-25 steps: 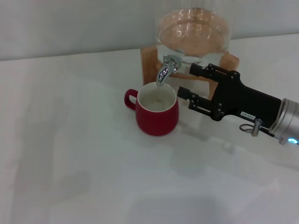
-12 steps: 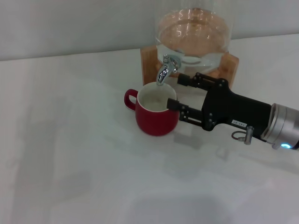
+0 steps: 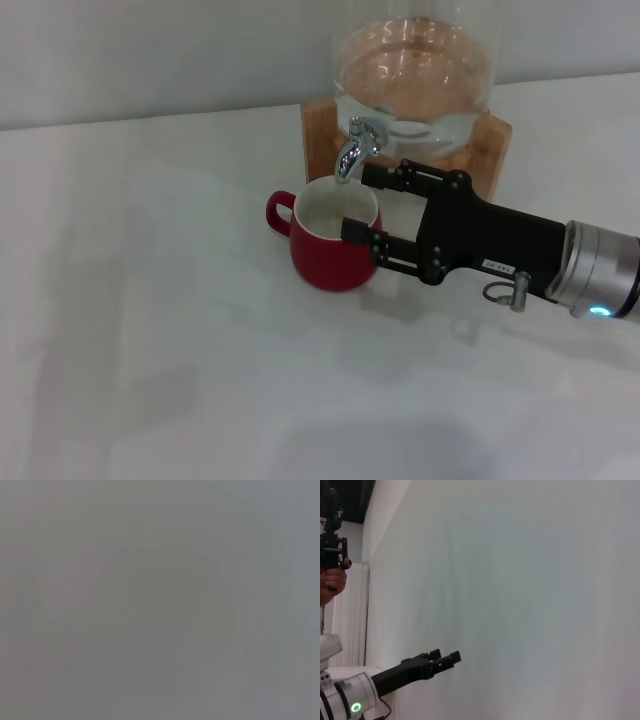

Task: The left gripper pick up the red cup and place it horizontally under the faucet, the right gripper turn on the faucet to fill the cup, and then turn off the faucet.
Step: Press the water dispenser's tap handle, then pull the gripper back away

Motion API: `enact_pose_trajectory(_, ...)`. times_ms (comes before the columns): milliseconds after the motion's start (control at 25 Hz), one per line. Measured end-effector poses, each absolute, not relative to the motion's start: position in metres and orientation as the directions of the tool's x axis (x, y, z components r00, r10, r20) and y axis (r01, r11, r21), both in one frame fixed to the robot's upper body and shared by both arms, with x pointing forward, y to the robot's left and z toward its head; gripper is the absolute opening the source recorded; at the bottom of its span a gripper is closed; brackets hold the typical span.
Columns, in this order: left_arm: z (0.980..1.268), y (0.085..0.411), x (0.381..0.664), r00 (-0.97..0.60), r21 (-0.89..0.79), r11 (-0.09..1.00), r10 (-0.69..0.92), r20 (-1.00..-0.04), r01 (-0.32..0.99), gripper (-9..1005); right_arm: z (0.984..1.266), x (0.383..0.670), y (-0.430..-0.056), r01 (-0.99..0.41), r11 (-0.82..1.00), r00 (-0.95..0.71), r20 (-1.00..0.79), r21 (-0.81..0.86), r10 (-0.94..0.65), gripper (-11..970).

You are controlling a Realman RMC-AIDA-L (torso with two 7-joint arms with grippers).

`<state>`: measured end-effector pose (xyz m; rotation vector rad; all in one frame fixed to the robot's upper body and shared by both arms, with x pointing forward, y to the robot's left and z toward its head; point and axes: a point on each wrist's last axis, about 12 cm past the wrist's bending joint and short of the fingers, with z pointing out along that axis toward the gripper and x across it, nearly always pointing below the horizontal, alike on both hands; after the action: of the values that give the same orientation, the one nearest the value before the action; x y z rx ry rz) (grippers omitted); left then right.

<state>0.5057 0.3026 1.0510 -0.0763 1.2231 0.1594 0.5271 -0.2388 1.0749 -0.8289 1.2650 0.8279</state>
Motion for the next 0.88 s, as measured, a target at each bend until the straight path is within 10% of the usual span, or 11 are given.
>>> enact_pose_trajectory(880, 1.052, 0.298, 0.509, 0.335, 0.030, 0.989, 0.077, -0.939, -0.142, 888, 1.078, 0.543, -0.224, -0.894, 0.442, 0.100, -0.994, -0.071, 0.042, 657)
